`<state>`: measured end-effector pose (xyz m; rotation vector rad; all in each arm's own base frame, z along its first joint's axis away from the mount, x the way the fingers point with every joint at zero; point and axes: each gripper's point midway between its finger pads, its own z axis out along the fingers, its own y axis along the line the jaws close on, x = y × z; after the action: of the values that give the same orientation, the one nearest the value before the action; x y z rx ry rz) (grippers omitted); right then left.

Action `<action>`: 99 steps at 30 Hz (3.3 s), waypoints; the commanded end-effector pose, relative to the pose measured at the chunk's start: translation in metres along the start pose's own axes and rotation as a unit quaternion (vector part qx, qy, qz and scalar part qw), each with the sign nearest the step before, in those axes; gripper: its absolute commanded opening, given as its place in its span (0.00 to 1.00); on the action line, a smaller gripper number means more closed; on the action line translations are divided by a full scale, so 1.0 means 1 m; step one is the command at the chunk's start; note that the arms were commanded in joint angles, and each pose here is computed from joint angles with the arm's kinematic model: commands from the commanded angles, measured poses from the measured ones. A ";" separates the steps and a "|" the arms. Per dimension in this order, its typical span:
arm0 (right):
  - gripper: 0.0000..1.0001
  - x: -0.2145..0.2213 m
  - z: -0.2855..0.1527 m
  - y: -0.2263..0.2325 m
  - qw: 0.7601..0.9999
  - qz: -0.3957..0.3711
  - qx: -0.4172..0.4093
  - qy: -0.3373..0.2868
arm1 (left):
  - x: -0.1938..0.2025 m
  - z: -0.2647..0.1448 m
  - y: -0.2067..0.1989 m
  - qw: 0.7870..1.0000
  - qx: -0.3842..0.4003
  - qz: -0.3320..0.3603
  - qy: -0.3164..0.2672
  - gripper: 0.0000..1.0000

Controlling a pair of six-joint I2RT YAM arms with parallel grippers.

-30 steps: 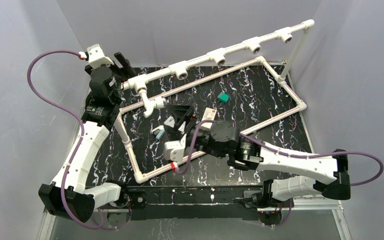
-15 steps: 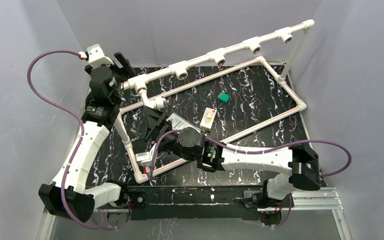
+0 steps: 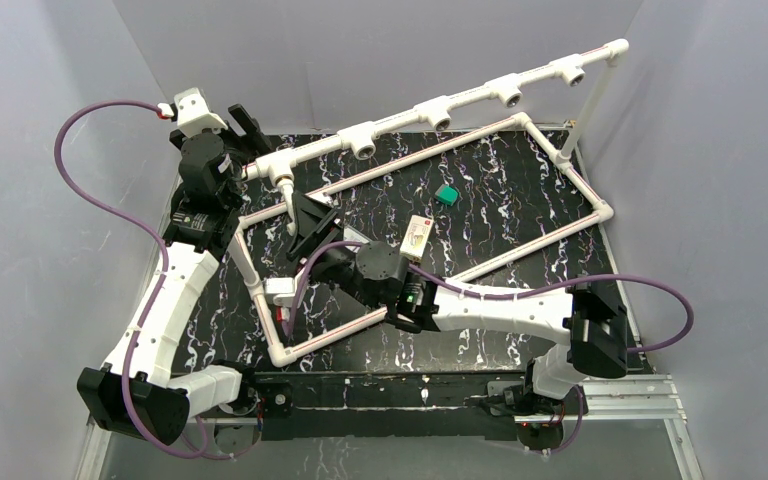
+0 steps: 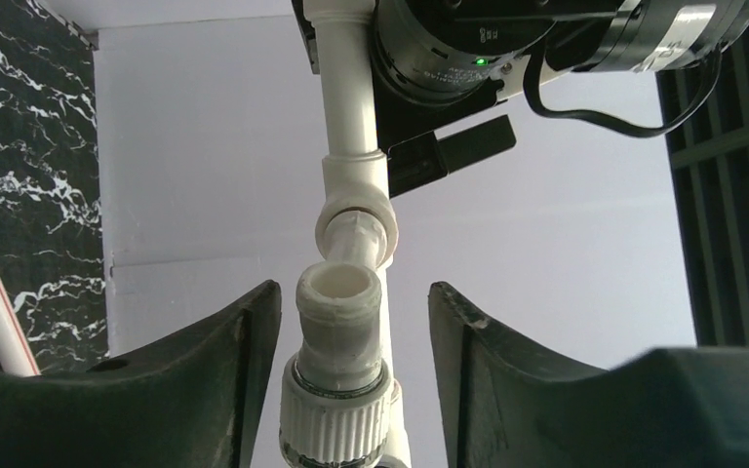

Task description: Install the water faucets

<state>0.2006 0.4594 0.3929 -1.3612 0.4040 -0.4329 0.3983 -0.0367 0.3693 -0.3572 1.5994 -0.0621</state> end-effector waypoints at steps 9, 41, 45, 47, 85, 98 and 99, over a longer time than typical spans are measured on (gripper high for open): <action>0.22 0.006 0.013 -0.013 0.997 0.065 0.032 0.024 | 0.163 -0.023 0.042 0.958 -0.038 0.117 0.259 0.77; 0.01 0.002 -0.002 0.009 0.258 0.926 0.264 -0.075 | 0.164 -0.026 0.037 0.958 -0.024 0.109 0.262 0.77; 0.01 0.002 -0.002 0.011 0.142 0.950 0.260 -0.096 | 0.165 -0.026 0.037 0.958 -0.023 0.109 0.264 0.77; 0.01 0.002 -0.002 0.009 0.093 0.956 0.256 -0.108 | 0.166 -0.027 0.037 0.958 -0.023 0.108 0.263 0.77; 0.77 0.027 -0.054 -0.037 0.412 0.882 0.228 -0.012 | 0.166 -0.027 0.040 0.958 -0.028 0.114 0.263 0.77; 0.78 0.013 -0.071 -0.092 0.783 0.615 0.093 -0.031 | 0.165 -0.026 0.037 0.958 -0.024 0.111 0.264 0.77; 0.78 0.013 -0.071 -0.093 0.805 0.587 0.080 -0.028 | 0.165 -0.026 0.037 0.958 -0.024 0.111 0.265 0.77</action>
<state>0.1739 0.3864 0.4454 -0.4328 1.1966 0.8645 0.3977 -0.0398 0.3703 -0.3441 1.5953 -0.0825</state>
